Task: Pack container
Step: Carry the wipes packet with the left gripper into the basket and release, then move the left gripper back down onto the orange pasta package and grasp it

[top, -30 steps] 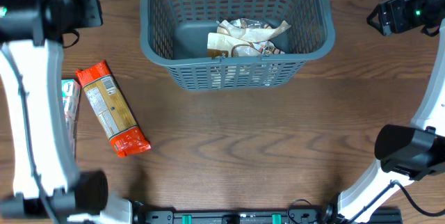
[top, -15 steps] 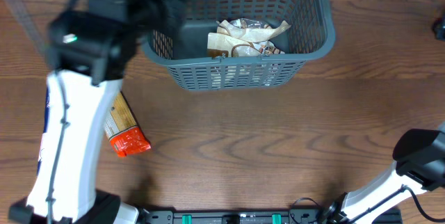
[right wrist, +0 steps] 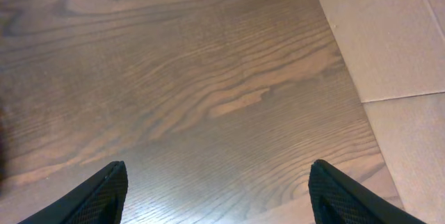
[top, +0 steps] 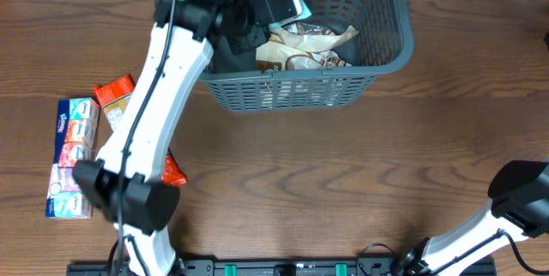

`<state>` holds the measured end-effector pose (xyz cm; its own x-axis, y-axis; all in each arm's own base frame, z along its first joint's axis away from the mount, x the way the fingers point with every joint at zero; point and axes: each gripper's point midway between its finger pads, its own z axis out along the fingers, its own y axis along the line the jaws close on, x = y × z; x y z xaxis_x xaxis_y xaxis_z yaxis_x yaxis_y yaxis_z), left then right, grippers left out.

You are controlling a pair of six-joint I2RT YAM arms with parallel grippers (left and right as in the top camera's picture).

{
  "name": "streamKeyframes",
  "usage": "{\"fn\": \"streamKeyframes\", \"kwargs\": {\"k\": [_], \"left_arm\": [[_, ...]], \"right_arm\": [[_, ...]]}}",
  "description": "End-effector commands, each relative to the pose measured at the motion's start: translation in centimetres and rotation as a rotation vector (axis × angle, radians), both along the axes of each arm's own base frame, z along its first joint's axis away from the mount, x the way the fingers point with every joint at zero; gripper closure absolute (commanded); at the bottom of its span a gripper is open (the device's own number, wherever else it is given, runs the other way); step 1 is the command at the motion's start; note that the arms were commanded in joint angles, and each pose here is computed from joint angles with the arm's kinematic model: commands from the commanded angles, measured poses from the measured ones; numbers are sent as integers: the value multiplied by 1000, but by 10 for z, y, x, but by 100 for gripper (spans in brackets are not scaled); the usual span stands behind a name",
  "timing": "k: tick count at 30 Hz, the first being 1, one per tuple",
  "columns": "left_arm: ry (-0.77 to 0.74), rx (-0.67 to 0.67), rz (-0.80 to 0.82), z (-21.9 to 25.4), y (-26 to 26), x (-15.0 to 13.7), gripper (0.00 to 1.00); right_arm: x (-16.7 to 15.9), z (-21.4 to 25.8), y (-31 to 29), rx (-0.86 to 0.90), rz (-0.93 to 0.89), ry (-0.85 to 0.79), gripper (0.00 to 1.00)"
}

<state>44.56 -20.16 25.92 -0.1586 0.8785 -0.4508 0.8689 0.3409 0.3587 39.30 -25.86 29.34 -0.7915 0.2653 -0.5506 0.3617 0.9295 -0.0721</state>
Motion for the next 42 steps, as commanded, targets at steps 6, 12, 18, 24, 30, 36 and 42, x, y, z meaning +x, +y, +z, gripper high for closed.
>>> {"fn": "streamKeyframes", "kwargs": {"k": [6, 12, 18, 24, 30, 36, 42], "left_arm": [[110, 87, 76, -65, 44, 34, 93], [146, 57, 173, -69, 60, 38, 49], [154, 30, 215, -48, 60, 22, 35], [18, -112, 326, 36, 65, 0, 34], [-199, -214, 323, 133, 80, -46, 28], [-314, -250, 871, 170, 182, -74, 20], [-96, -313, 1472, 119, 275, -124, 11]], "right_arm": [[-5, 7, 3, 8, -12, -17, 30], [-4, 7, 4, 12, -9, -18, 30], [-5, 7, 4, 15, -8, -17, 30], [1, 8, 13, 54, 28, -44, 30], [1, 8, 13, 54, 28, -44, 22], [1, 8, 14, 59, 32, -48, 12], [5, 9, 20, 85, 54, -66, 5]]}}
